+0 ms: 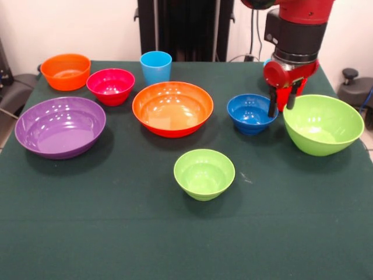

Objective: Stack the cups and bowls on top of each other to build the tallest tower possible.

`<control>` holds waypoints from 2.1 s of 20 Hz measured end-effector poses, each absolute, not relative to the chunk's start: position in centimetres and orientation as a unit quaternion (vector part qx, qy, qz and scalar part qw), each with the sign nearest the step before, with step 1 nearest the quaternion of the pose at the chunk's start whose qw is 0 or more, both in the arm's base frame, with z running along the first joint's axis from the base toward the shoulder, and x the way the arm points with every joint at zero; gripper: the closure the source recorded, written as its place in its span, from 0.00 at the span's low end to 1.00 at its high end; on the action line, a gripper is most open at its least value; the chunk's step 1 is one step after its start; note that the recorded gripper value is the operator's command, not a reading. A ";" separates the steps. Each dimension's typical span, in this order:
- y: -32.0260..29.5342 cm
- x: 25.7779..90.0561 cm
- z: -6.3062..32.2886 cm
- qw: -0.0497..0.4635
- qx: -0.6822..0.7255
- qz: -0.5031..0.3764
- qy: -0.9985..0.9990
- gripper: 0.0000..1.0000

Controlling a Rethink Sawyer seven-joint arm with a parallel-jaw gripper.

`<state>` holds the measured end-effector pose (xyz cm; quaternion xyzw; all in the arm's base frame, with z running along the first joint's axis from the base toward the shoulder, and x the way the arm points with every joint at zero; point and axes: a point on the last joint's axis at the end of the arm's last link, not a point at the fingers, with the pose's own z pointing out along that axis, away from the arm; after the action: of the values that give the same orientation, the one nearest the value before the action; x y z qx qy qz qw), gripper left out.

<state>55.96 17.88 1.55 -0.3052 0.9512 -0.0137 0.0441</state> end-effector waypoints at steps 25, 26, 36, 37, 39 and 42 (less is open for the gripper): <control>16.9 55.4 0.0 0.081 -0.308 -0.022 0.948 0.00; 16.8 55.5 0.1 0.082 -0.307 -0.023 0.948 0.00; 17.0 56.2 0.7 0.101 -0.307 -0.020 0.946 0.00; 17.0 56.2 0.7 0.103 -0.307 -0.020 0.946 0.00; 17.1 56.3 0.7 0.107 -0.307 -0.018 0.945 0.00; 17.1 56.2 0.5 0.107 -0.308 -0.018 0.945 0.00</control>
<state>56.21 17.12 0.55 -0.3075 0.9453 -0.0177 0.1070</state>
